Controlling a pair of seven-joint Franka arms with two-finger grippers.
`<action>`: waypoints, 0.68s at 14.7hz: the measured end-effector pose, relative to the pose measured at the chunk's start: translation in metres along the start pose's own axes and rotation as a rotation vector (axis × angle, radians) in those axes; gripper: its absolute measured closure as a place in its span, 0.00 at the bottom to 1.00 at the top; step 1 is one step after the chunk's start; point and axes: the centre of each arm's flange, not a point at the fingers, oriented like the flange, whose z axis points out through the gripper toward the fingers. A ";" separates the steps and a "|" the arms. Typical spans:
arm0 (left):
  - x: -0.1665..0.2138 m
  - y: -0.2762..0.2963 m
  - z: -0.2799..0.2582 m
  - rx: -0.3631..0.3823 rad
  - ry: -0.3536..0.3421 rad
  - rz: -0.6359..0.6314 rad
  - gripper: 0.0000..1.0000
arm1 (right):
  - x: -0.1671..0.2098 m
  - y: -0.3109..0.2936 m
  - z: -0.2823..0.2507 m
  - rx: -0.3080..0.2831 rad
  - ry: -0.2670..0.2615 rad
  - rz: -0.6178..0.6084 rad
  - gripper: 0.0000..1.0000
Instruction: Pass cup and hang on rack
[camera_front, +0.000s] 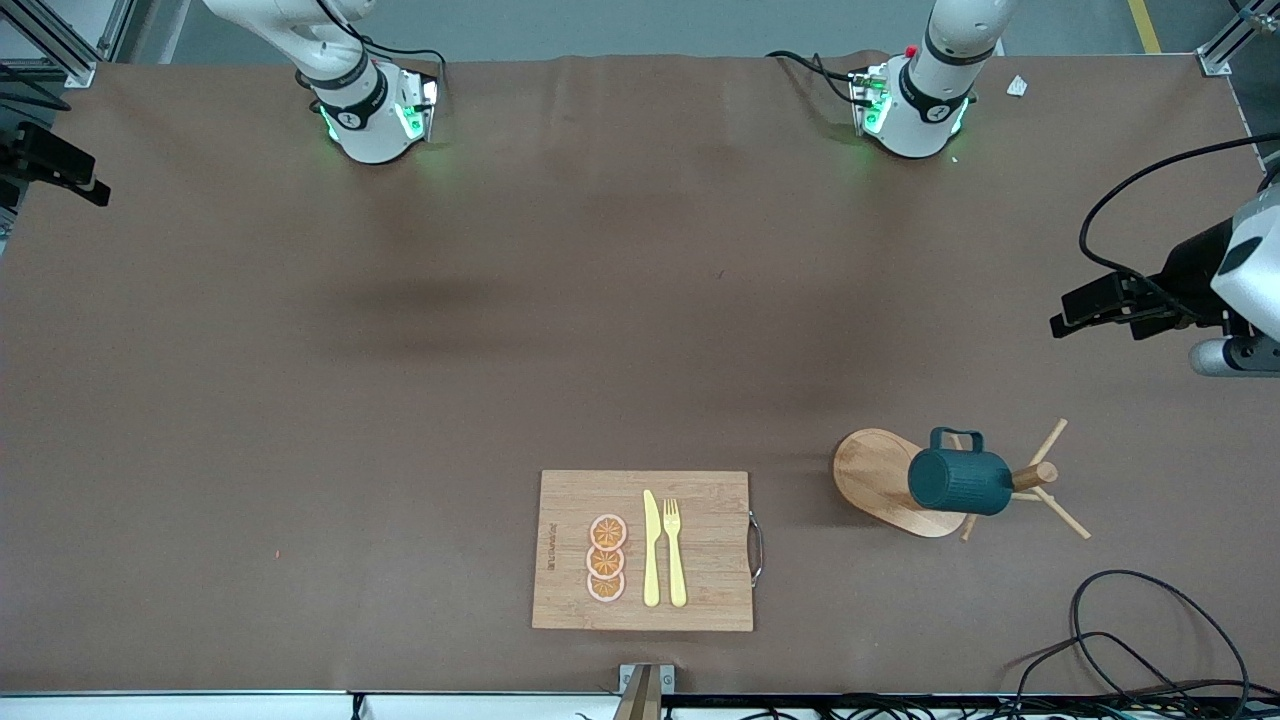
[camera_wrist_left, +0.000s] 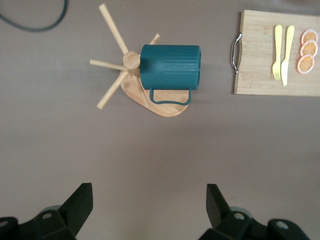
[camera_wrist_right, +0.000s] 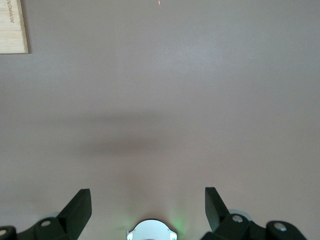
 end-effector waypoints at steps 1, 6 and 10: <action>0.000 0.000 -0.001 0.004 0.002 0.016 0.00 | 0.000 0.000 0.000 0.000 0.001 0.000 0.00; -0.009 0.020 -0.015 0.040 0.030 0.046 0.00 | 0.001 0.000 -0.001 -0.001 0.014 0.000 0.00; -0.013 0.044 -0.013 0.095 0.024 0.061 0.00 | 0.002 -0.001 -0.001 -0.002 0.015 -0.002 0.00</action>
